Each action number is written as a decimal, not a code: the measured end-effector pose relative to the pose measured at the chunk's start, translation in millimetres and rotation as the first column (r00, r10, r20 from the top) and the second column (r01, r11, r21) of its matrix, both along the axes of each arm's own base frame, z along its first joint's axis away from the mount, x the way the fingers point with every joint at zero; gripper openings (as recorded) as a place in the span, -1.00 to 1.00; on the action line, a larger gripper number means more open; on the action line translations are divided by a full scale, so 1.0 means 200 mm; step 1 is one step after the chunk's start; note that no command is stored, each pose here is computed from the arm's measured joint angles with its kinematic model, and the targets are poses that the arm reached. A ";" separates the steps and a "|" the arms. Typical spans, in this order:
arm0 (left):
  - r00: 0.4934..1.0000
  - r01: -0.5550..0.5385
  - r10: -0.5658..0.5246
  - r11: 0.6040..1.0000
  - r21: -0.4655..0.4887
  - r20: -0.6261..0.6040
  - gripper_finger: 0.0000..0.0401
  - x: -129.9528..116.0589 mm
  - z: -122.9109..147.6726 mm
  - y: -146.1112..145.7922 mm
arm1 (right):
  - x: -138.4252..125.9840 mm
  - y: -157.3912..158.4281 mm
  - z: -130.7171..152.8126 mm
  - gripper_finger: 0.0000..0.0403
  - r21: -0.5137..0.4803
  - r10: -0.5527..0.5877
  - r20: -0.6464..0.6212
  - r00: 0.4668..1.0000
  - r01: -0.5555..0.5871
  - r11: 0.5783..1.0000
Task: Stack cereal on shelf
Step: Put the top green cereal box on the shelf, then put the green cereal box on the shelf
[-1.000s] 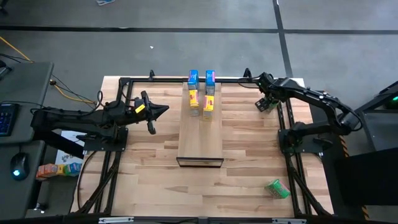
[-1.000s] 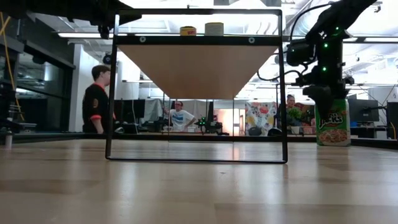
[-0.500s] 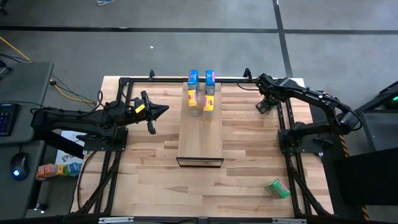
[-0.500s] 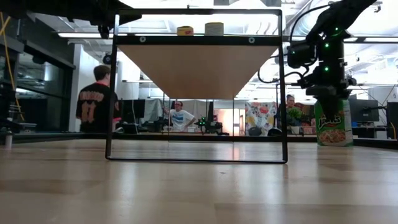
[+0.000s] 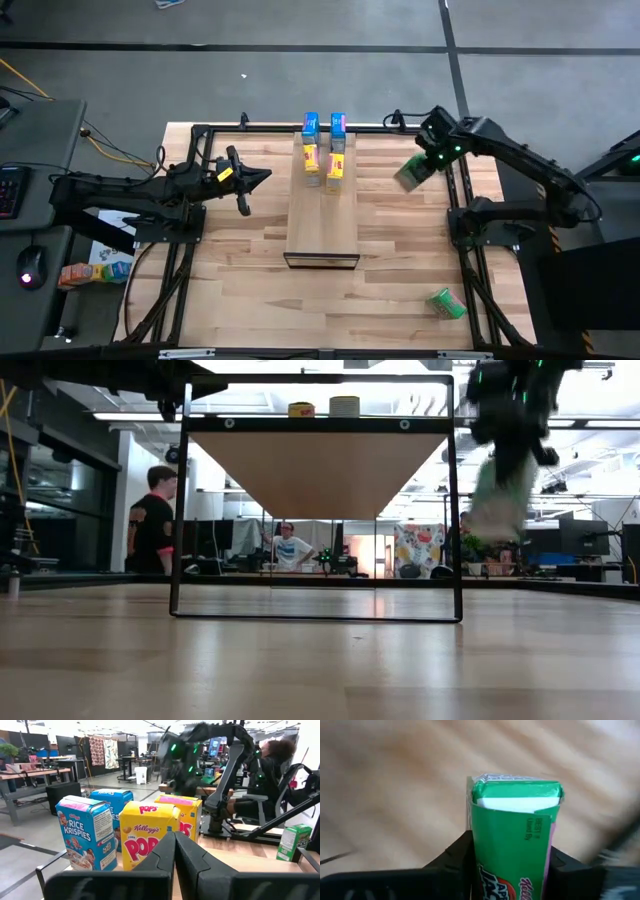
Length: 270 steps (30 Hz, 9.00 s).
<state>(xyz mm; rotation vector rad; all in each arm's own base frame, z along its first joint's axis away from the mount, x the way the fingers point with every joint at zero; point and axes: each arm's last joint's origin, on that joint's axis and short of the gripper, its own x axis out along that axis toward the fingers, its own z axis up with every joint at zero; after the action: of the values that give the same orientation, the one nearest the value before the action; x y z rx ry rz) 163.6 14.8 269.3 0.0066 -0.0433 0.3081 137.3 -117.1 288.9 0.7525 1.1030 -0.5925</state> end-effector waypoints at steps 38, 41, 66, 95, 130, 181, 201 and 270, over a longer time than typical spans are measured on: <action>1.000 0.000 0.000 1.000 -0.007 0.004 -1.00 0.00 0.00 0.00 | 0.96 0.90 0.47 -0.45 -0.397 0.786 -0.026 0.617 -0.728 0.559; 1.000 0.000 0.000 1.000 -0.007 0.004 -1.00 0.00 0.00 0.00 | 1.00 0.91 0.46 -0.45 -0.374 0.786 -0.038 0.617 -0.739 0.561; 1.000 0.001 0.000 1.000 -0.010 0.005 -1.00 0.00 0.00 0.00 | 1.05 0.85 0.45 0.12 -0.349 0.764 -0.097 0.638 -0.740 0.575; 1.000 0.001 -0.001 1.000 -0.015 0.006 -1.00 0.00 0.00 0.00 | 0.48 0.94 0.18 -0.89 -0.277 0.638 -0.129 0.759 -0.646 0.712; 1.000 0.000 0.000 1.000 -0.017 0.007 -1.00 0.00 0.00 0.00 | 0.59 0.77 -0.16 -1.00 -0.718 0.776 0.234 0.586 -0.434 0.545; 1.000 0.001 0.000 1.000 -0.017 0.007 -1.00 0.00 0.00 0.00 | 0.42 0.67 0.22 -1.00 -0.498 0.545 0.347 0.763 -0.342 0.797; 1.000 0.001 0.000 1.000 -0.018 0.006 -1.00 0.00 0.00 0.00 | 0.07 0.97 -0.09 0.25 0.283 0.066 -0.323 0.944 0.029 0.959; 1.000 0.006 -0.006 0.998 -0.059 0.011 -1.00 0.00 0.00 0.00 | 0.17 1.63 0.24 0.33 -0.059 0.211 -0.192 0.959 -0.225 0.972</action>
<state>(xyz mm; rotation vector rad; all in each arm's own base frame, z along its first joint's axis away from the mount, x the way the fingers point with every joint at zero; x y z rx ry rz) 163.8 14.7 268.6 -0.0542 -0.0448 0.3034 171.7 208.2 337.6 0.5043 1.3060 -0.5221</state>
